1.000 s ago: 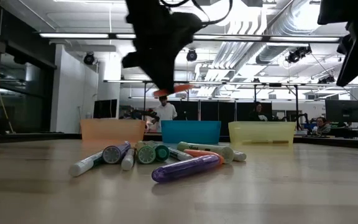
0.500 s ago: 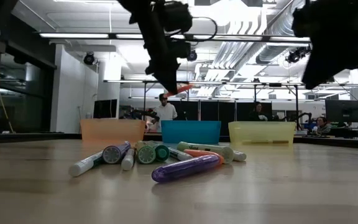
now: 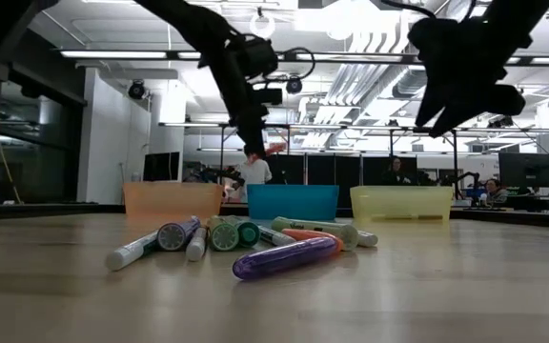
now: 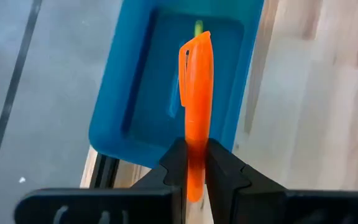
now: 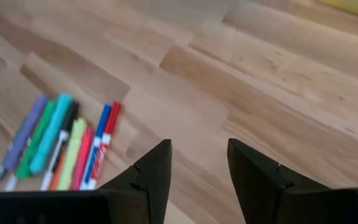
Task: Pick & Place Markers
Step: Put the left orange pen into the blue bin
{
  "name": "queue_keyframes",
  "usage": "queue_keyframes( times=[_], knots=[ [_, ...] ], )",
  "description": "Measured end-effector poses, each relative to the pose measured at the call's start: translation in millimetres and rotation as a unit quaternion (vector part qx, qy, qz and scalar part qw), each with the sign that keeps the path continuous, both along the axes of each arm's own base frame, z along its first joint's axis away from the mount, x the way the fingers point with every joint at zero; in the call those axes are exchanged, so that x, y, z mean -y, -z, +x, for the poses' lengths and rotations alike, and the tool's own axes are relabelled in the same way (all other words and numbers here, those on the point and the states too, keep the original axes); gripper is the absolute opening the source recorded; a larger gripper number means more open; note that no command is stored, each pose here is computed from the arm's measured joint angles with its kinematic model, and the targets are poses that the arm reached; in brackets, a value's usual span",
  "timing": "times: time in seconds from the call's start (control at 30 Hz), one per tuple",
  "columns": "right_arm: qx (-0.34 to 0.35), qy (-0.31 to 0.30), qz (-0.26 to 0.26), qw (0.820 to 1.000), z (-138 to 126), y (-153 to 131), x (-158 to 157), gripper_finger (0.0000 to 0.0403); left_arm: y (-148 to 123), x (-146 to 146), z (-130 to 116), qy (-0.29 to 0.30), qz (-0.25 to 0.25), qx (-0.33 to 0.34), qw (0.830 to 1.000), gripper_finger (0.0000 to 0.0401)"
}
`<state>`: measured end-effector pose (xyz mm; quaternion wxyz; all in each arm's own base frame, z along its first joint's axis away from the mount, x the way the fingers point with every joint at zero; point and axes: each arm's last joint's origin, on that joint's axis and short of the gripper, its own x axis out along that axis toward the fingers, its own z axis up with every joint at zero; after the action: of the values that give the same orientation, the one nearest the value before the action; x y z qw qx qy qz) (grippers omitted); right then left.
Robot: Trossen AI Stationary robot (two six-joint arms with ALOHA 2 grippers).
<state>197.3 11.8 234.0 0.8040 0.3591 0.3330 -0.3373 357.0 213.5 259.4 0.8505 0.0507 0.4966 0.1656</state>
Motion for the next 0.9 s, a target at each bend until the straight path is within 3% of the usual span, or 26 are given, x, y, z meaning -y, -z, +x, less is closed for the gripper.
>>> queue_keyframes(
  times=[0.6,0.9],
  knots=[
    [0.044,0.037,0.004,0.998,7,-5,14,0.0145,-1,-33,54,0.076,0.052,-0.034,0.995,0.0030],
    [0.048,0.033,0.011,0.998,8,-5,14,0.0146,10,-37,60,0.061,0.031,-0.055,0.996,0.0030]
  ],
)
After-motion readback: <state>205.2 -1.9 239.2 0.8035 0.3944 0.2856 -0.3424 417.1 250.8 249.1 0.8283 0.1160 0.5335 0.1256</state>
